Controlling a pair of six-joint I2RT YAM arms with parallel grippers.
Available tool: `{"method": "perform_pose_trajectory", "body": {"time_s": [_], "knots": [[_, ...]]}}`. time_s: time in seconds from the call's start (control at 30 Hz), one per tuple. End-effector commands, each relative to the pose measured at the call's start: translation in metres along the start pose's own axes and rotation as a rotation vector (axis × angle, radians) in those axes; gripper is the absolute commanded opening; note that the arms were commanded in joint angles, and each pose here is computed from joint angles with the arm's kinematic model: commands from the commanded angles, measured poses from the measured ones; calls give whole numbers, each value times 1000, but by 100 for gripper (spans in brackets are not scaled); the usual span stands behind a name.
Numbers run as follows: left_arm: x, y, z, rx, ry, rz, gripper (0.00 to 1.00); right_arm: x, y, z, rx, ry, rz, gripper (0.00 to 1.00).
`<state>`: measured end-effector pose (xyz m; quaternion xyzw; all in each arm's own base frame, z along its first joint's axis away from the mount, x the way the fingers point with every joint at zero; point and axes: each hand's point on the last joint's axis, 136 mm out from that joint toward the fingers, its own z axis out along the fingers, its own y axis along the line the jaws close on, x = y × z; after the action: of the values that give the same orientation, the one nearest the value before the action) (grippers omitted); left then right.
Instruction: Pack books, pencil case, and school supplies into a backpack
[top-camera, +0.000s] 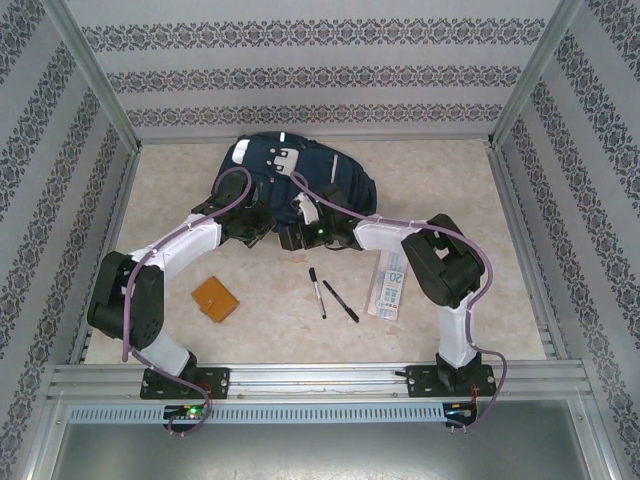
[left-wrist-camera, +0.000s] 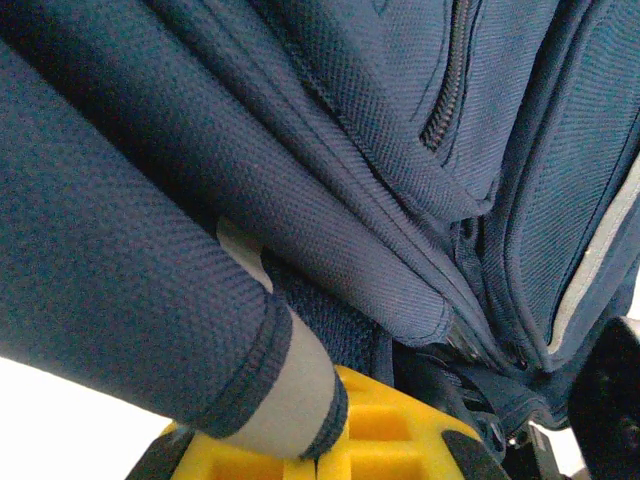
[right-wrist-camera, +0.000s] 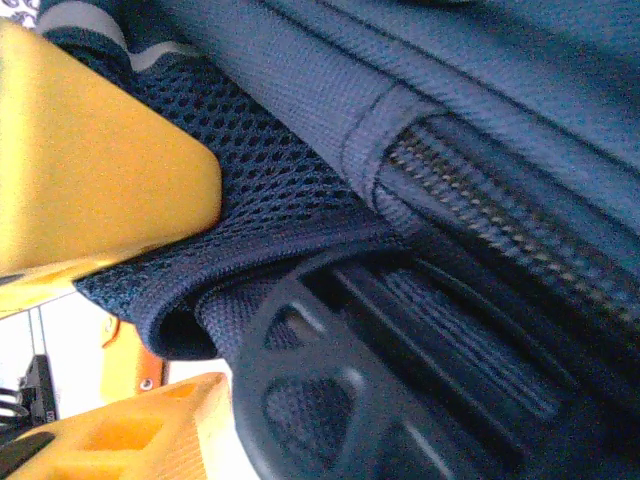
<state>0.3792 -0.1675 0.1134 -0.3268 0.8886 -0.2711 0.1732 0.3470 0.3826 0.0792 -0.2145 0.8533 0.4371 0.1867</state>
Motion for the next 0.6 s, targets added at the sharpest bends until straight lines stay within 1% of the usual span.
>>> {"method": "perform_pose_trajectory", "body": {"time_s": [0.0, 0.13, 0.23, 0.3, 0.47, 0.57], "knots": [[27, -28, -8, 90, 100, 22, 0, -29, 18, 5, -65, -113, -107, 50], [27, -27, -8, 85, 99, 19, 0, -30, 16, 3, -24, -136, -129, 38], [25, -25, -8, 77, 88, 27, 0, -31, 15, 0, 5, -145, -132, 21], [23, -24, -9, 69, 76, 40, 0, -27, 17, -3, 10, -138, -136, 14], [13, -14, -11, 12, 19, 83, 0, -9, 9, -13, 57, -100, -146, 0], [8, -10, -12, -16, -8, 113, 0, 5, 2, -19, 78, -77, -141, 0]]}}
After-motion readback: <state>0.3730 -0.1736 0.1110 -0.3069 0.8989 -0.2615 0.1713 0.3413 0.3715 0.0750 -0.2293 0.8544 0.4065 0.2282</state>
